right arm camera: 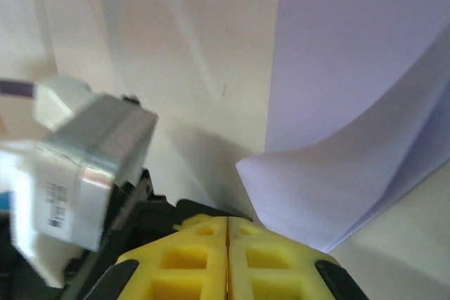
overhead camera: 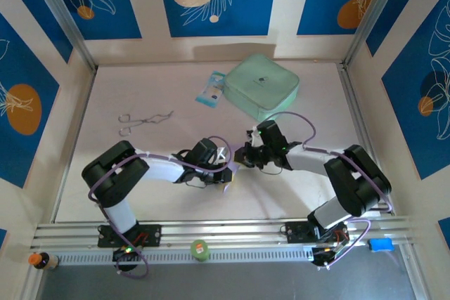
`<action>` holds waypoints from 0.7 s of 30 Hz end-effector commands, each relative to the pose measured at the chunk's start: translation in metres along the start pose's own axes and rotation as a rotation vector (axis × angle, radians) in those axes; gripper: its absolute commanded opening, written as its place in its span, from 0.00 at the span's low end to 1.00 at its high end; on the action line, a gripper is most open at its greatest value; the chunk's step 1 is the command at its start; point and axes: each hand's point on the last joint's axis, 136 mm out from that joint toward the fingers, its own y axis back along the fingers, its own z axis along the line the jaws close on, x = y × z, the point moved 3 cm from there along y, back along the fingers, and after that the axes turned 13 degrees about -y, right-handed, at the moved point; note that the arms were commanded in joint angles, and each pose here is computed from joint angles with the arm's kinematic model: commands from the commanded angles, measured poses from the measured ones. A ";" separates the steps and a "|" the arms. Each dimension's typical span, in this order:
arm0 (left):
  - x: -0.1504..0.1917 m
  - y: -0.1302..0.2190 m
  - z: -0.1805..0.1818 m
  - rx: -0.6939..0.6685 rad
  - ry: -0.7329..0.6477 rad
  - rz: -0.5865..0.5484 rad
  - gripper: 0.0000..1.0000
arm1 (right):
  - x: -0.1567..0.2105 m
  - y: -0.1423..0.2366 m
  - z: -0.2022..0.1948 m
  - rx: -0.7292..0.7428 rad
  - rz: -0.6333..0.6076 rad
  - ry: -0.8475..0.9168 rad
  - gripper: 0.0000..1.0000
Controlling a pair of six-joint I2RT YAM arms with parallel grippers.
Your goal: Fold a paper plane with a square sheet of paper (pick it up from the middle)
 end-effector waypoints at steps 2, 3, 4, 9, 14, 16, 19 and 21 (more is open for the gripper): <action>0.024 -0.002 0.021 -0.053 0.031 0.078 0.00 | 0.005 -0.015 -0.006 0.042 0.031 0.021 0.07; 0.024 -0.001 0.020 -0.054 0.030 0.077 0.00 | 0.005 -0.018 -0.008 0.051 0.034 0.019 0.07; 0.024 -0.001 0.021 -0.057 0.031 0.075 0.00 | 0.005 -0.021 -0.010 0.060 0.039 0.011 0.07; 0.025 0.001 0.022 -0.061 0.031 0.070 0.00 | -0.005 -0.025 -0.027 0.125 0.006 -0.047 0.06; 0.027 0.001 0.025 -0.071 0.034 0.076 0.00 | -0.018 -0.020 -0.040 0.132 -0.045 -0.104 0.06; 0.029 0.000 0.027 -0.073 0.036 0.085 0.00 | -0.023 -0.018 -0.040 0.126 -0.054 -0.112 0.06; 0.031 -0.002 0.028 -0.071 0.040 0.094 0.00 | -0.031 -0.014 -0.039 0.115 -0.067 -0.126 0.07; 0.031 -0.003 0.028 -0.070 0.041 0.095 0.00 | -0.037 -0.011 -0.040 0.122 -0.076 -0.137 0.06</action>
